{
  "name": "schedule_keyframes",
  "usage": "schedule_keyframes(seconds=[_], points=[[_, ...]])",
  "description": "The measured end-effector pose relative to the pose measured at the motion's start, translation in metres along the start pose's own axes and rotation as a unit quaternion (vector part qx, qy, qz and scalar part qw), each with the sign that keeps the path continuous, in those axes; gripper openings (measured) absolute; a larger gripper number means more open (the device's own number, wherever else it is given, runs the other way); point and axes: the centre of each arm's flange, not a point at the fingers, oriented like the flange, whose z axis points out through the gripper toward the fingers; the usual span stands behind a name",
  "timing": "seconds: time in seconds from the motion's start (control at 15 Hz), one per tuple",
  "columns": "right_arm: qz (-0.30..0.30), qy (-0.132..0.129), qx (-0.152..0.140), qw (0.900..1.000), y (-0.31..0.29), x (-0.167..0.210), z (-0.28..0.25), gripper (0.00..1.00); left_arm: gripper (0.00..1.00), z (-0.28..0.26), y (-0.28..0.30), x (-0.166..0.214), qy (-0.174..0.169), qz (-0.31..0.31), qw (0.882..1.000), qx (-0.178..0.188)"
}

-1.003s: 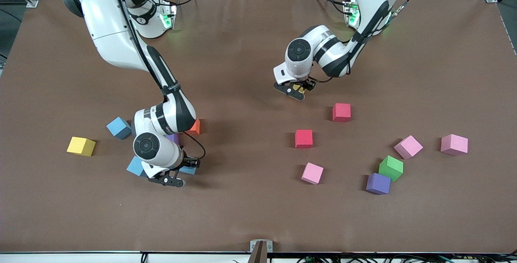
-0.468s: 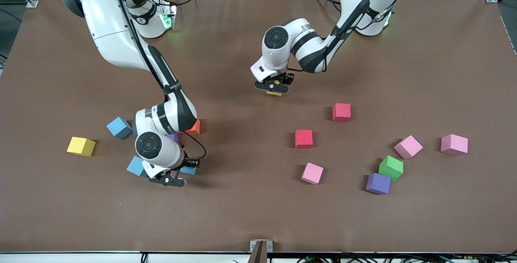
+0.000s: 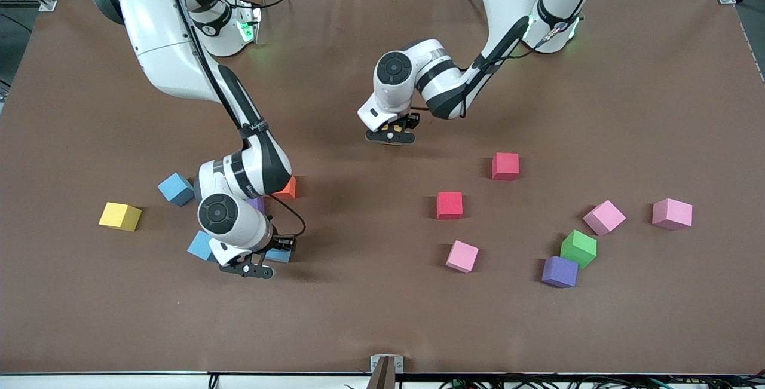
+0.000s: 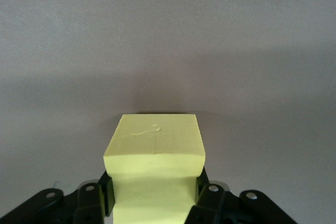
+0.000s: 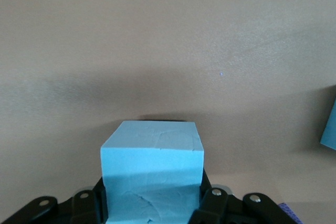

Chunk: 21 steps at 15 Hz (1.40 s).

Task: Arrange 11 blocks into digit 3
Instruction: 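Place yellow with the left gripper while the right gripper carries the blue cube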

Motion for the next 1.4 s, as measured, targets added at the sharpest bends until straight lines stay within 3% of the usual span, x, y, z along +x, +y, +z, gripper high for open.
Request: schedule_keyframes(seconds=[0.74, 0.8, 1.07, 1.4], points=[[-0.021, 0.007, 0.013, 1.0, -0.025, -0.01, -0.02, 0.62, 0.59, 0.009, 0.001, 0.0, -0.007, -0.034, 0.999, 0.002], [-0.025, 0.005, 0.016, 1.0, -0.03, -0.013, -0.025, 0.62, 0.62, 0.01, 0.001, 0.0, -0.008, -0.033, 0.999, 0.003], [-0.072, -0.001, 0.022, 0.997, -0.037, -0.03, -0.047, 0.62, 0.99, 0.014, 0.005, -0.002, 0.008, -0.008, 1.0, 0.015], [-0.137, 0.002, 0.03, 0.99, -0.034, -0.065, -0.069, 0.62, 1.0, -0.013, 0.002, 0.01, 0.015, -0.014, 0.999, 0.031]])
